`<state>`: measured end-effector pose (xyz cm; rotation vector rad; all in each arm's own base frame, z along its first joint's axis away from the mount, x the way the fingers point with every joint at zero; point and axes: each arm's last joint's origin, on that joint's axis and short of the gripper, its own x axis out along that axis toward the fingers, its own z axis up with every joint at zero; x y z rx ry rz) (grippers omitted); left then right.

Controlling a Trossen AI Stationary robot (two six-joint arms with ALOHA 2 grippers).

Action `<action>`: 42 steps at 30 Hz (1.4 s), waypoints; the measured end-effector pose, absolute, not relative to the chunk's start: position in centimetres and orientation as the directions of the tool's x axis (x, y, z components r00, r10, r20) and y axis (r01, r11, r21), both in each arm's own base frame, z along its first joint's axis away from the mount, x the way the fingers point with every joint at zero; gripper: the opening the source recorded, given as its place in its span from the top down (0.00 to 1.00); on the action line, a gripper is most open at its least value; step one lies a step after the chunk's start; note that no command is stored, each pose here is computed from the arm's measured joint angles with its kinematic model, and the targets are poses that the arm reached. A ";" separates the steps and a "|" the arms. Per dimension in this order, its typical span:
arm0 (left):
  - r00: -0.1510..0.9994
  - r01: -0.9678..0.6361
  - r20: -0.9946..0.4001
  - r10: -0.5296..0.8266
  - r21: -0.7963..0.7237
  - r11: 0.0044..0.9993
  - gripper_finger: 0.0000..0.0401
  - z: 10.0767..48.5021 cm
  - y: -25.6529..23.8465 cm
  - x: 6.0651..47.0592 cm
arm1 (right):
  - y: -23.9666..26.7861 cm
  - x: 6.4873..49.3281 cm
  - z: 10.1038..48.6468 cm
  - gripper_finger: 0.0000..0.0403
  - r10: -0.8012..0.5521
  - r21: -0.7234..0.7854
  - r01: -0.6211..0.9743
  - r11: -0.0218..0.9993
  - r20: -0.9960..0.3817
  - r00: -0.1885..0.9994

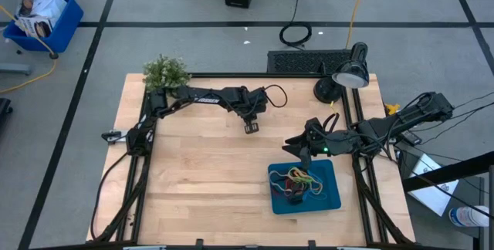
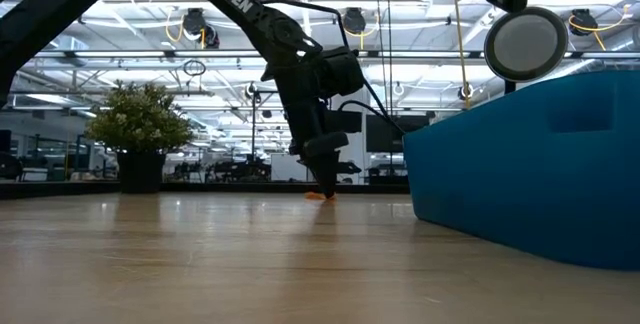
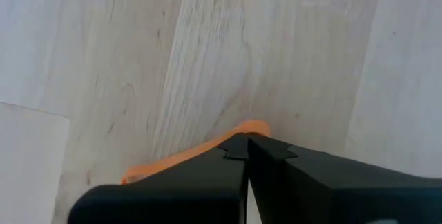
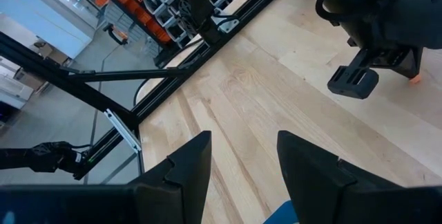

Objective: Pick and place rubber bands into bin
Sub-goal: Put the orange rubber band into the blue bin

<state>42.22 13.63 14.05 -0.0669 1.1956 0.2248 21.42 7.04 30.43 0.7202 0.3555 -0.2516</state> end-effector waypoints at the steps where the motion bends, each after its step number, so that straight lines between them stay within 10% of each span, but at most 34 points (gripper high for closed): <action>1: 0.348 -0.211 -0.929 0.126 0.053 0.976 0.99 14.1 13.6 42.2 | 7.0 21.4 30.4 0.60 -0.102 0.596 0.344 0.726 -0.400 0.911; 15: 0.379 -0.232 -0.922 0.079 -0.012 0.973 0.97 14.2 13.3 42.4 | 7.0 21.4 30.4 0.60 -0.102 0.596 0.343 0.726 -0.400 0.911; 42: 0.310 0.267 -0.945 0.105 0.193 0.944 0.88 14.1 11.7 42.3 | 7.9 21.1 30.4 0.60 -0.017 0.575 0.273 0.771 -0.411 0.912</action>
